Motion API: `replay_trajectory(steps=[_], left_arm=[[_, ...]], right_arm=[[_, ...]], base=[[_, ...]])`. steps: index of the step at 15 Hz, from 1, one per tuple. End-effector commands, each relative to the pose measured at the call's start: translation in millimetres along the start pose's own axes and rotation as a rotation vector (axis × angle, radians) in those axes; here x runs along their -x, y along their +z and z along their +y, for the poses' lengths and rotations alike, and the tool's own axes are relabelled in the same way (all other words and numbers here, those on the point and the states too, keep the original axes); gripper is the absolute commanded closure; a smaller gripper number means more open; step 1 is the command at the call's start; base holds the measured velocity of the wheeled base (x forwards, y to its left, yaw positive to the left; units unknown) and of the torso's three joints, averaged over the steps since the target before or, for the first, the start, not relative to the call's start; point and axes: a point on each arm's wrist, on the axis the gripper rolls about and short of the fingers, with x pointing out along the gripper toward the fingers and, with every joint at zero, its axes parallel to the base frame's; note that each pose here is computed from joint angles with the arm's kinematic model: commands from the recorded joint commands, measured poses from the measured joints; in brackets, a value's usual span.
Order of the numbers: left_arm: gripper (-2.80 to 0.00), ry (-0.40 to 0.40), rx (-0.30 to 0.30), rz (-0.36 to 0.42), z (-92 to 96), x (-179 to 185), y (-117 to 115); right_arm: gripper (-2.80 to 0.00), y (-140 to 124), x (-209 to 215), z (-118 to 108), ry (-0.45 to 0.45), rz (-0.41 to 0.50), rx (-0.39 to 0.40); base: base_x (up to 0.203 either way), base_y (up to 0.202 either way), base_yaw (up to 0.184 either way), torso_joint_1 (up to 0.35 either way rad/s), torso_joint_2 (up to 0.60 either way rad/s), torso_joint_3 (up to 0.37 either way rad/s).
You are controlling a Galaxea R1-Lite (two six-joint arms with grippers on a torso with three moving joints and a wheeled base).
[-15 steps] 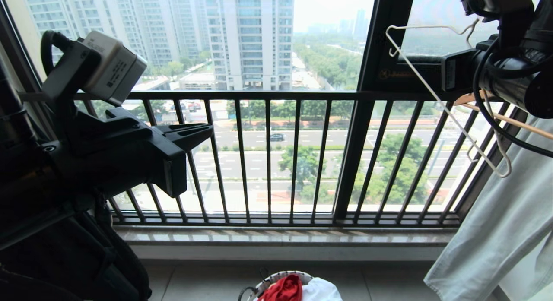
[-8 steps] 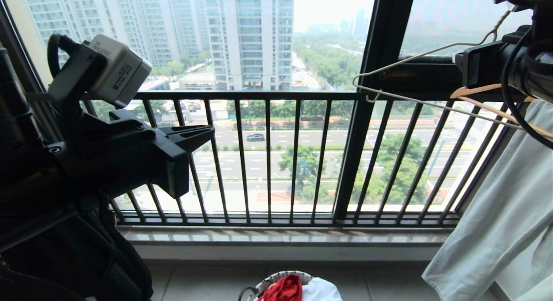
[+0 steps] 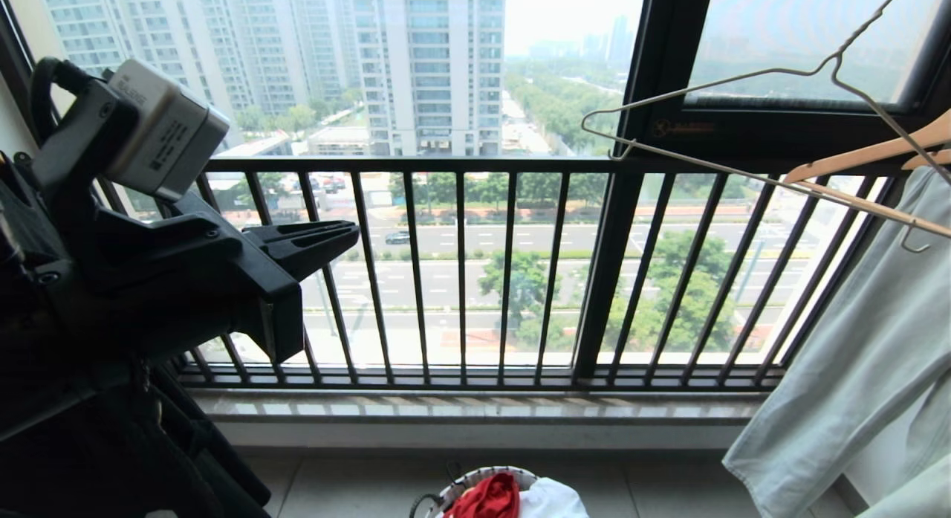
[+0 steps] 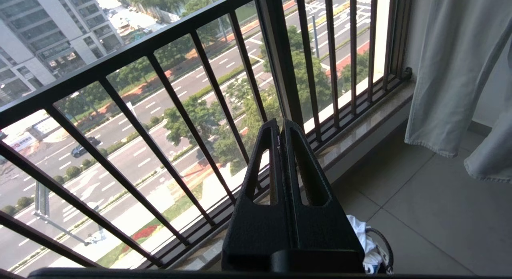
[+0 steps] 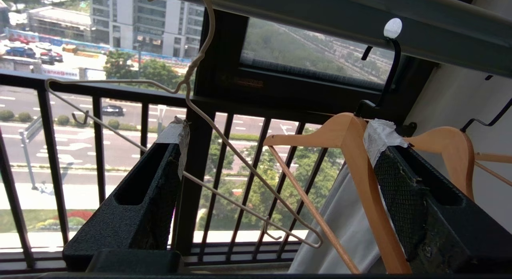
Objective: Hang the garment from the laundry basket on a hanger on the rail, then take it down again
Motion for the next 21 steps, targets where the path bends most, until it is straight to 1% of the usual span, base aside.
replay_trajectory(steps=[1,2,3,4,5,6,8,9,10,11,12,13,14,15,16,17,18,20,21], left_arm=[[0.00,-0.041,-0.004,-0.049,-4.8,11,8],[0.00,-0.046,-0.006,-0.049,-5.5,19,5],[0.00,-0.039,-0.003,-0.043,-4.6,25,0],[0.00,0.000,-0.002,-0.022,1.2,28,-6],[0.00,0.055,0.000,0.010,9.2,34,-17],[0.00,0.087,0.020,0.015,13.5,46,-24],[0.00,0.150,0.078,-0.040,17.1,78,-25],[0.00,0.206,0.095,-0.074,18.7,95,-24],[0.00,0.304,0.110,-0.094,22.2,110,-25],[0.00,0.413,0.130,-0.131,22.9,128,-25],[0.00,0.476,0.150,-0.178,18.1,146,-23],[0.00,0.509,0.166,-0.223,8.7,166,-23],[0.00,0.527,0.178,-0.241,-1.7,184,-27],[0.00,0.552,0.190,-0.240,-11.8,200,-33],[0.00,0.624,0.209,-0.231,-21.2,213,-40],[0.00,0.746,0.254,-0.215,-26.6,221,-49],[0.00,0.833,0.292,-0.206,-31.4,225,-60],[0.00,0.875,0.306,-0.191,-40.0,228,-79],[0.00,0.879,0.310,-0.169,-41.9,226,-89]], right_arm=[[-2.80,6,65,-51,-0.011,-0.103,-0.068],[0.00,4,82,-62,0.002,-0.117,-0.070],[0.00,0,95,-71,0.012,-0.124,-0.071],[0.00,-3,104,-77,0.022,-0.120,-0.065],[0.00,-6,110,-80,0.025,-0.116,-0.062],[0.00,-6,117,-84,0.007,-0.124,-0.065],[0.00,-5,130,-89,-0.066,-0.143,-0.065],[0.00,-5,140,-93,-0.103,-0.163,-0.072],[0.00,-5,151,-96,-0.141,-0.183,-0.077],[0.00,-6,161,-98,-0.174,-0.199,-0.081],[0.00,-7,170,-101,-0.199,-0.216,-0.088],[0.00,-10,180,-102,-0.225,-0.228,-0.092],[0.00,-15,186,-102,-0.238,-0.227,-0.090],[0.00,-19,191,-102,-0.242,-0.221,-0.087],[0.00,-19,197,-105,-0.260,-0.220,-0.092],[0.00,-16,202,-108,-0.292,-0.225,-0.112],[0.00,-18,206,-104,-0.325,-0.219,-0.106],[0.00,-25,210,-94,-0.377,-0.202,-0.081],[0.00,-29,210,-92,-0.383,-0.193,-0.073]], base=[[0.000,0.000,0.000,0.000,0.00,0.000],[0.000,0.000,0.000,0.000,0.00,0.000],[0.000,0.000,0.000,0.000,0.00,0.000],[0.000,0.000,0.000,0.000,0.00,0.000],[0.000,0.000,0.000,0.000,0.00,0.000],[0.000,0.000,0.000,0.000,0.00,0.000],[0.000,0.000,0.000,0.000,0.00,0.000],[0.000,0.000,0.000,0.000,0.00,0.000],[0.000,0.000,0.000,0.000,0.00,0.000],[0.000,0.000,0.000,0.000,0.00,0.000],[0.000,0.000,0.000,0.000,0.00,0.000],[0.000,0.000,0.000,0.000,0.00,0.000],[0.000,0.000,0.000,0.000,0.00,0.000],[0.000,0.000,0.000,0.000,0.00,0.000],[0.000,0.000,0.000,0.000,0.00,0.000],[0.000,0.000,0.000,0.000,0.00,0.000],[0.000,0.000,0.000,0.000,0.00,0.000],[0.000,0.000,0.000,0.000,0.00,0.000],[0.000,0.000,0.000,0.000,0.00,0.000]])
